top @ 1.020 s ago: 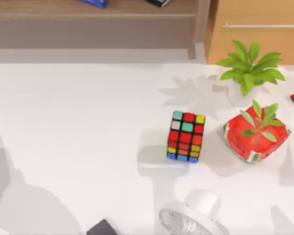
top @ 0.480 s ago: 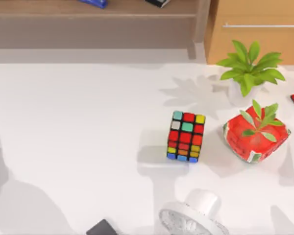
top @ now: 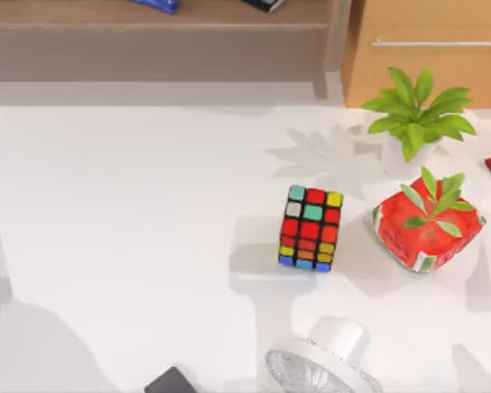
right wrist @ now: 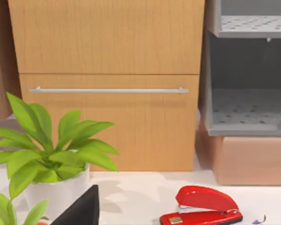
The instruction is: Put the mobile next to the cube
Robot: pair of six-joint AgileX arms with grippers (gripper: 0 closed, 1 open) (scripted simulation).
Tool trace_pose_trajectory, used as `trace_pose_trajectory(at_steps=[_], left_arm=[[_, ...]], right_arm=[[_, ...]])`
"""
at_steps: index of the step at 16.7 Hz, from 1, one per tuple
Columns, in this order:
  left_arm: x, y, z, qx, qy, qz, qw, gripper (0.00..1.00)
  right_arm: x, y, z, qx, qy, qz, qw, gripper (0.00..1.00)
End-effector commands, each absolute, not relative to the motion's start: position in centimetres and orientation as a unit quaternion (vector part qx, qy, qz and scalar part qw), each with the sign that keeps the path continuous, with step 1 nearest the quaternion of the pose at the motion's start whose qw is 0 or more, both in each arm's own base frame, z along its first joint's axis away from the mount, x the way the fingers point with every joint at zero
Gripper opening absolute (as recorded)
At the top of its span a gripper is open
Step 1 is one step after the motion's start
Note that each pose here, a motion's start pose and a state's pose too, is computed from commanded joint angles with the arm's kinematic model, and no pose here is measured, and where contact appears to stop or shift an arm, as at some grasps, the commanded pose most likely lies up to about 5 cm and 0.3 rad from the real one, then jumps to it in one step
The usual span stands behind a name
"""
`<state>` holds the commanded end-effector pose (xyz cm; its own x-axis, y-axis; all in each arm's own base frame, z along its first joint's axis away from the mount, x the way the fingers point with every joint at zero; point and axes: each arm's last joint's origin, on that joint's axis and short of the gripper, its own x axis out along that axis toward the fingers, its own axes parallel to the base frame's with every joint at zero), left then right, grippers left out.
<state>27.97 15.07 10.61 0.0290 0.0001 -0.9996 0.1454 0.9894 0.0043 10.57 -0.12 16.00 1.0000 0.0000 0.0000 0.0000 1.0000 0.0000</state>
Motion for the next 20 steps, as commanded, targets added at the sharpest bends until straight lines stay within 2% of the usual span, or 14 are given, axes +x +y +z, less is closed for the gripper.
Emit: trace_pose_trajectory(at_steps=[12,20], left_arm=[[27.97,15.07,10.61,0.052,0.695,-0.051,0.715,0.02],[27.97,15.07,10.61,0.052,0.695,-0.051,0.715,0.0]], right_arm=[[10.57,-0.12,16.0,0.0,0.0,0.0,1.0,1.0],[10.57,-0.12,16.0,0.0,0.0,0.0,1.0,1.0]])
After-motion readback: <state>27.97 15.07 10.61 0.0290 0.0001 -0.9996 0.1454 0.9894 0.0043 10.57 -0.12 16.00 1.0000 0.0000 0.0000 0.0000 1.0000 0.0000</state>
